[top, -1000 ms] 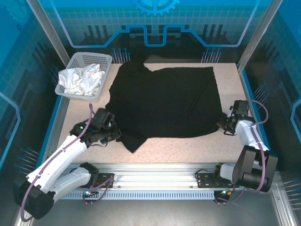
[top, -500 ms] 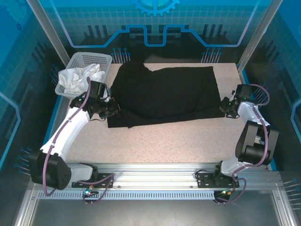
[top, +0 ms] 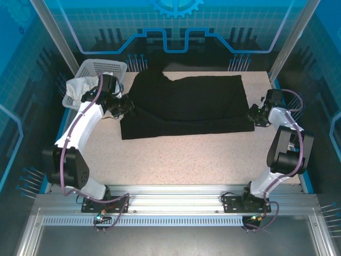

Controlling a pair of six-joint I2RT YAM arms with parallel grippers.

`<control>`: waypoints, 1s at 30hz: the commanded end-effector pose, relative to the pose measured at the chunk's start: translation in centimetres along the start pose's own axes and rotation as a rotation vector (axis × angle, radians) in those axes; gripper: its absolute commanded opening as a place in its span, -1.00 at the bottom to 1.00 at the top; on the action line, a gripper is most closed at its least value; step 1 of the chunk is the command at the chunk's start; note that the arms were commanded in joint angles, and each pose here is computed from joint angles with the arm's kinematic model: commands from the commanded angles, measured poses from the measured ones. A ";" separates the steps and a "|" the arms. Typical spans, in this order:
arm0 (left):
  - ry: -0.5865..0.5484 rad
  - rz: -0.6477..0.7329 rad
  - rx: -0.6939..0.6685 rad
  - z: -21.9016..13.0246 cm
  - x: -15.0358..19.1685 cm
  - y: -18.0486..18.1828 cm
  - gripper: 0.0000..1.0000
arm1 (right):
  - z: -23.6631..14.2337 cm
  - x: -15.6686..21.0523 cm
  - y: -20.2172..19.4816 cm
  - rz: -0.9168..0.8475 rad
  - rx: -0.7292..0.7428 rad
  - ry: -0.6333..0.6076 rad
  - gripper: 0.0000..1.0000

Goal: Fold the inside-out t-shirt

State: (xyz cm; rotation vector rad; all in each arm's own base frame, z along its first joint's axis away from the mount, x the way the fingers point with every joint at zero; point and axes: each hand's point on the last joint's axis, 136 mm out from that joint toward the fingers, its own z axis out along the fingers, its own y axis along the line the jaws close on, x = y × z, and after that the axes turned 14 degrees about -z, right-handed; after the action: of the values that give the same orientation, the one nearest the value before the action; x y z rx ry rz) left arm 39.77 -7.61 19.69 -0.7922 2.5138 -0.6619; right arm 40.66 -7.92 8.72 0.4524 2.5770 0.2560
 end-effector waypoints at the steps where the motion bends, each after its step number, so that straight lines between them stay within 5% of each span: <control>1: -0.018 0.024 0.028 0.5 -2.1 -1.4 -1.00 | 0.6 -1.1 0.8 -0.005 -0.007 0.001 -0.74; 9: -0.025 -0.016 -0.030 7.5 -7.7 -2.0 -1.00 | 4.5 -4.6 0.6 0.014 0.025 0.010 -0.73; 12: -0.026 -0.022 -0.028 10.2 -9.8 -2.6 -0.96 | 6.3 -5.8 0.2 0.026 0.042 0.033 -0.55; 14: -0.017 -0.029 -0.044 11.6 -10.7 -2.6 -0.83 | 7.2 -6.4 -0.1 0.022 0.049 0.043 -0.32; 18: -0.048 -0.026 -0.059 11.8 -11.7 -2.5 -0.33 | 6.2 -7.1 0.4 -0.012 0.036 0.030 -0.18; 24: -0.125 -0.052 -0.043 8.5 -9.7 -1.3 0.11 | 2.3 -4.4 2.0 -0.074 0.019 0.001 -0.14; 30: -0.108 -0.058 0.070 7.9 -1.6 0.0 0.26 | 1.6 -0.6 3.6 -0.064 -0.049 0.027 -0.11</control>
State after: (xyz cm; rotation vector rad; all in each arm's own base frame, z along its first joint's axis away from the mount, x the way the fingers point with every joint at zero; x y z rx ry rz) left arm 45.24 -6.88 12.96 -0.8945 2.4551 -0.5893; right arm 43.52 -6.46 9.17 0.3807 2.5937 0.2320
